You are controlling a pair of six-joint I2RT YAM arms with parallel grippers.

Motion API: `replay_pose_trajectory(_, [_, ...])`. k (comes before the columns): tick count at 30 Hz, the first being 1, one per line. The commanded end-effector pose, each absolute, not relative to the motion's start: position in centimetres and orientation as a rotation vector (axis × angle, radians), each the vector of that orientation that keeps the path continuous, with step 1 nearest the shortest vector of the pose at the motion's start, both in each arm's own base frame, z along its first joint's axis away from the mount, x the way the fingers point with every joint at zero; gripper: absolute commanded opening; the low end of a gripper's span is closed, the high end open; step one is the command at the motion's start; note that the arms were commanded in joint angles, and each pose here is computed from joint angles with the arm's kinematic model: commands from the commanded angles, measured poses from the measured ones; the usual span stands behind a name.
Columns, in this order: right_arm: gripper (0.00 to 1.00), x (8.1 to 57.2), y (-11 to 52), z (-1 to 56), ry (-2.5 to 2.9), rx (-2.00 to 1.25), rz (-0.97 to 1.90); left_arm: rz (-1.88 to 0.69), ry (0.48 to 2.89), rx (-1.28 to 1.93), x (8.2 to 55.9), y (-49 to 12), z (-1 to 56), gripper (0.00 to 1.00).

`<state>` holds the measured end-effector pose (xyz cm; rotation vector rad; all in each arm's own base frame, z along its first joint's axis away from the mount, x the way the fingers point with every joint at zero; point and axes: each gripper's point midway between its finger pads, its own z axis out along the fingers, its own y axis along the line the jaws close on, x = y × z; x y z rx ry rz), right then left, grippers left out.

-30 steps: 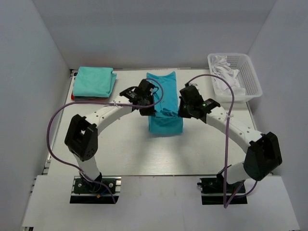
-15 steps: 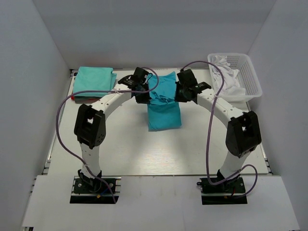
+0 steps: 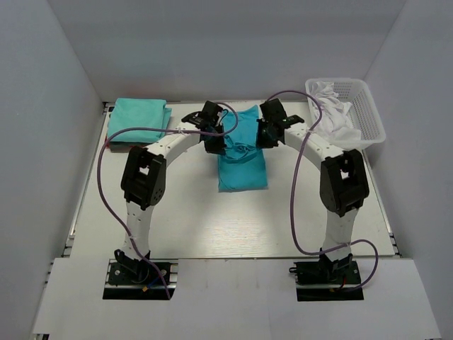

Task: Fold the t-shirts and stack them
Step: Fold the folded rectangular tshirt in 1/3 of the way, then grab one side of the 2/3 rectangular tshirt with both arms

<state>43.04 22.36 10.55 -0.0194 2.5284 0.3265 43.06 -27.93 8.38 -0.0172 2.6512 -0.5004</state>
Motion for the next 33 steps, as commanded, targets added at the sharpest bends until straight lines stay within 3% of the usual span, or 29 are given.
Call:
replay_pose_trajectory(1, [0.0,44.6,23.0,11.3,2.506,-0.037,0.379,-0.523,2.589,-0.033,44.6,-27.9,10.4,0.0])
replay_pose_trajectory(4, [0.0,45.5,23.0,10.4,2.519,-0.021,0.377,-0.502,2.595,-0.05,45.4,-27.5,9.9,0.0])
replay_pose_trajectory(5, [0.0,45.6,22.9,10.1,2.526,0.001,0.379,-0.479,2.602,-0.081,45.9,-27.1,9.4,0.09])
replay_pose_trajectory(8, [0.01,46.8,22.9,10.1,2.512,0.013,0.39,-0.473,2.579,-0.096,47.1,-26.9,10.1,0.51])
replay_pose_trajectory(9, [0.07,47.4,23.0,10.5,2.492,0.017,0.397,-0.459,2.575,-0.101,47.5,-26.8,9.9,0.74])
replay_pose_trajectory(10, [0.15,47.9,22.9,10.8,2.478,0.024,0.396,-0.456,2.564,-0.098,47.9,-26.4,10.2,0.86])
replay_pose_trajectory(11, [0.38,48.5,23.1,11.6,2.454,0.026,0.404,-0.476,2.525,-0.095,48.7,-26.8,11.3,0.98])
replay_pose_trajectory(14, [0.71,49.1,23.3,13.7,2.423,0.005,0.439,-0.474,2.486,-0.058,49.4,-26.4,12.7,1.0])
replay_pose_trajectory(16, [0.79,47.8,23.9,15.5,2.406,-0.049,0.491,-0.436,2.51,-0.079,48.7,-25.2,12.1,1.0])
replay_pose_trajectory(17, [0.9,46.1,23.6,13.2,2.466,-0.076,0.484,-0.413,2.518,-0.086,48.1,-24.6,12.0,1.0])
replay_pose_trajectory(19, [0.9,45.3,24.3,15.0,2.394,-0.117,0.573,-0.41,2.483,-0.091,46.6,-23.6,14.1,1.0])
replay_pose_trajectory(20, [0.9,43.1,24.5,15.7,2.378,-0.154,0.64,-0.371,2.537,-0.112,44.4,-22.5,12.0,1.0])
replay_pose_trajectory(26, [0.9,37.6,25.6,12.3,2.441,-0.262,0.758,-0.427,2.521,-0.167,35.7,-19.0,11.9,1.0])
replay_pose_trajectory(33, [0.9,33.4,21.6,9.3,2.531,-0.096,0.649,-0.753,2.51,0.053,30.8,-23.7,11.0,1.0])
